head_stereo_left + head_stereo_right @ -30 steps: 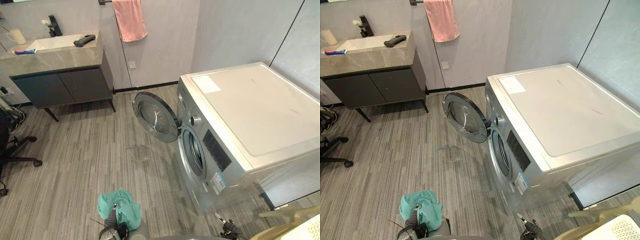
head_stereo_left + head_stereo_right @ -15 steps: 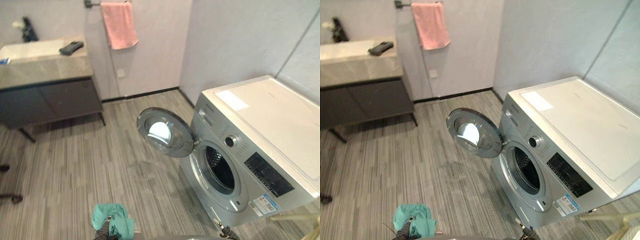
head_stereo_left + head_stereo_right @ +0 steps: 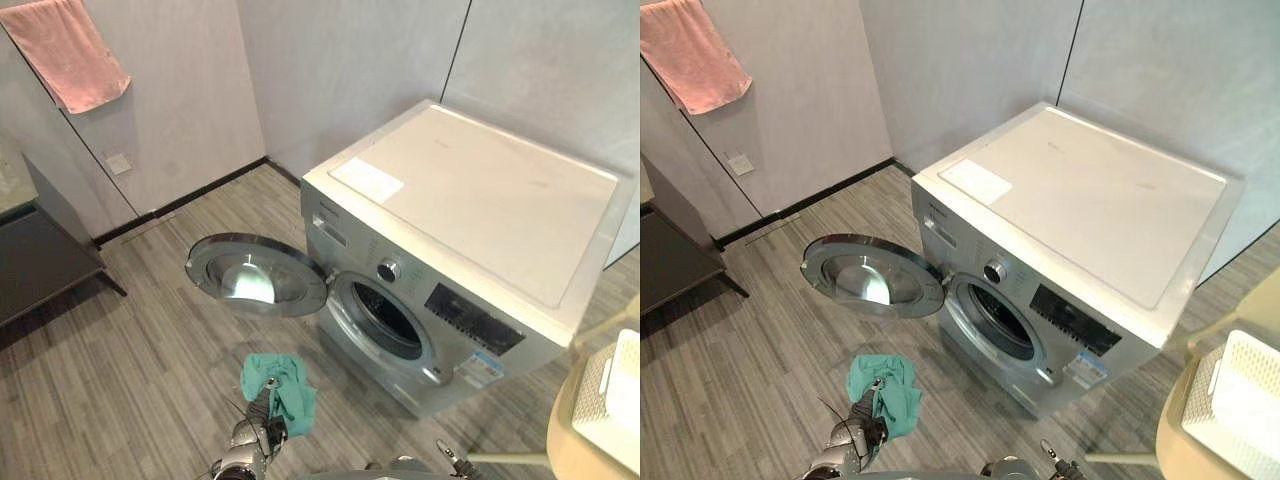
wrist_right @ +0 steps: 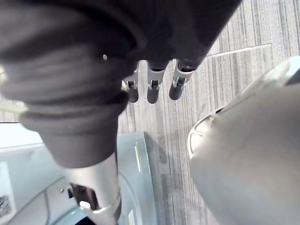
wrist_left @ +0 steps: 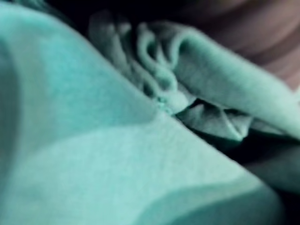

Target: Pick up the laundry basket with both hands and put the clothes into the washing machine.

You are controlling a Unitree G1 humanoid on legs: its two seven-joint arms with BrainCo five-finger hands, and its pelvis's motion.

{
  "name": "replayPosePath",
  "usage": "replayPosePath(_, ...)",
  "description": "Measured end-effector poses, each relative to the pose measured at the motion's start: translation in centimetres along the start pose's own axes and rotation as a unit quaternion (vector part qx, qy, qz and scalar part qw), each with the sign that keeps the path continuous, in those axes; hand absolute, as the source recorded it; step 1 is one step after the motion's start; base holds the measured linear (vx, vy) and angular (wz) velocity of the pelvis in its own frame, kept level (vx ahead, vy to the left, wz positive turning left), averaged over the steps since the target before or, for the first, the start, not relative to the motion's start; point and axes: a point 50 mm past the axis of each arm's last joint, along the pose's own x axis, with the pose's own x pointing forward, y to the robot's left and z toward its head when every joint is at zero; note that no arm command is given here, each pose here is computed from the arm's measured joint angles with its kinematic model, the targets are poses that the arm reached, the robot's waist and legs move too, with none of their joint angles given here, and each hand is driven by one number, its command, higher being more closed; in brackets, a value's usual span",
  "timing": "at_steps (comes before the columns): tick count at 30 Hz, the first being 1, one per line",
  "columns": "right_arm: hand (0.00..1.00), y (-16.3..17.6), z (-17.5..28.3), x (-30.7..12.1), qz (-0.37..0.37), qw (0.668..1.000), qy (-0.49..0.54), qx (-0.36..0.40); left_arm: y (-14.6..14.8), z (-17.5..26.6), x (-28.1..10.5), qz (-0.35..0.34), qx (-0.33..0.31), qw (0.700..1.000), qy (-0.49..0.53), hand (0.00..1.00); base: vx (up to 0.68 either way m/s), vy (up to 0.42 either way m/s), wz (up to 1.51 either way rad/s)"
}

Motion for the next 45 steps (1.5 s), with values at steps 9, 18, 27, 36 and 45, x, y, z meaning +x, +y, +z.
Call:
replayPosePath(9, 0.0, 2.7, 2.3, 0.4, 0.043, 0.997, -0.032, -0.06, 4.2, -2.1, -1.1, 0.058, -0.027, 0.998, 0.006, 1.0, 0.21, 0.106, -1.0)
replayPosePath(18, 0.0, 3.5, 0.8, 0.5, 0.066, 0.987, -0.005, -0.146, 7.5, -4.5, -1.8, 0.1, 0.011, 0.993, 0.064, 1.0, 0.23, 0.29, -0.67)
replayPosePath(27, 0.0, 1.0, 1.3, 0.7, 0.034, 0.984, 0.005, -0.172, 4.4, -1.6, -0.4, 0.028, 0.133, 0.99, 0.023, 1.0, 0.0, 0.07, -0.41)
replayPosePath(36, 0.0, 2.3, 3.2, 0.7, 0.057, 0.978, -0.037, -0.196, 2.5, 1.6, 0.1, -0.002, 0.167, 0.985, -0.042, 1.0, -0.07, 0.0, -0.37)
replayPosePath(45, 0.0, 5.1, 5.8, 0.7, 0.088, 0.972, -0.087, -0.199, -1.8, 7.6, 0.3, -0.053, 0.111, 0.981, -0.148, 1.0, -0.07, -0.046, -0.01)
